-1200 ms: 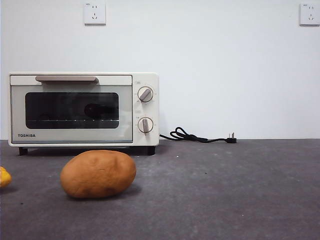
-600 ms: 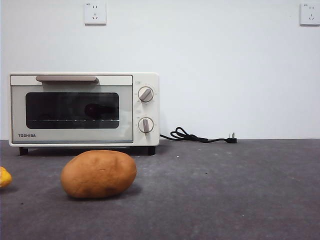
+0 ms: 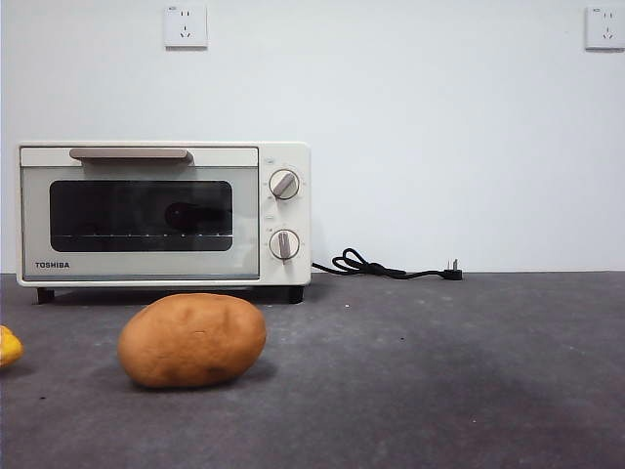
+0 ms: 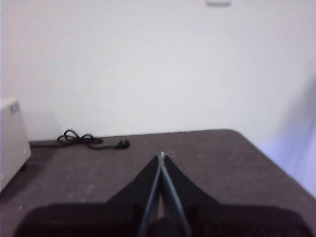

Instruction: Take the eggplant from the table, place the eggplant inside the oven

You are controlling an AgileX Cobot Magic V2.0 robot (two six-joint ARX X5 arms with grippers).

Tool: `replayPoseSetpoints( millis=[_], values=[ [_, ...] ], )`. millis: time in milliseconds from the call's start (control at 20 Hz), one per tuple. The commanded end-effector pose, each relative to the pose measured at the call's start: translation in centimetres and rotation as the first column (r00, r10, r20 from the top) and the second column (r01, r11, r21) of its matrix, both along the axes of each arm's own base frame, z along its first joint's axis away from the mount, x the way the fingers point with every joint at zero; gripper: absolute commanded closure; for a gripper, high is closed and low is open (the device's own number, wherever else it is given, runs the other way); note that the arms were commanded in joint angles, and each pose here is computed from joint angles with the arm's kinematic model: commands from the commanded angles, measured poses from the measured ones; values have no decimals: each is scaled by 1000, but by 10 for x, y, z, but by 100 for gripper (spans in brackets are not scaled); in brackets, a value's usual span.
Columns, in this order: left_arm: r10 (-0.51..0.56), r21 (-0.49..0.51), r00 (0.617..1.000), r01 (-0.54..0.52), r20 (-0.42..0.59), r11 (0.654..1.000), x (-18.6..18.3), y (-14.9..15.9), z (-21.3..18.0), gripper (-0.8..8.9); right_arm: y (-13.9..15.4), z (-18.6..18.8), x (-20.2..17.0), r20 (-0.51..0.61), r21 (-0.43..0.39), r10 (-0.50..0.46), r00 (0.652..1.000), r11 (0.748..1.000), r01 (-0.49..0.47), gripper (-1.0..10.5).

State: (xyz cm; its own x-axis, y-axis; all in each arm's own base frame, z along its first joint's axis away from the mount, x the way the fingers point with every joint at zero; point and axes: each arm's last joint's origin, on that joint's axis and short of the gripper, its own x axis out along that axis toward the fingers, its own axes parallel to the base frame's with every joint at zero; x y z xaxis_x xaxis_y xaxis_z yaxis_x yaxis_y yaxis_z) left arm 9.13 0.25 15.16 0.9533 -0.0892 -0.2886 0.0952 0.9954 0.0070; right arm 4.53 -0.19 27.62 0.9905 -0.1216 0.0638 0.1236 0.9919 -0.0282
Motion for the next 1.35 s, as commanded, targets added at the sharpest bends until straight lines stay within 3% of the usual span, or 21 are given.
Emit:
replayPoseSetpoints(
  millis=[50, 250, 600, 1350],
  values=[
    [3, -10, 1000, -3, -3, 1000, 0, 0, -2, 817, 2, -19, 13, 1, 15, 22, 1000, 1000, -22, 946],
    [3, -10, 1000, -3, -3, 1000, 0, 0, -2, 817, 4, -49, 31, 8, 15, 23, 1000, 1000, -24, 946],
    [3, -10, 1000, -3, -3, 1000, 0, 0, -2, 817, 5, -98, 46, -135, 5, 25, 991, 1000, -24, 946],
    [3, -10, 1000, -3, -3, 1000, 0, 0, -2, 817, 1, -124, 51, -215, 39, 45, 976, 999, -37, 946]
  ],
)
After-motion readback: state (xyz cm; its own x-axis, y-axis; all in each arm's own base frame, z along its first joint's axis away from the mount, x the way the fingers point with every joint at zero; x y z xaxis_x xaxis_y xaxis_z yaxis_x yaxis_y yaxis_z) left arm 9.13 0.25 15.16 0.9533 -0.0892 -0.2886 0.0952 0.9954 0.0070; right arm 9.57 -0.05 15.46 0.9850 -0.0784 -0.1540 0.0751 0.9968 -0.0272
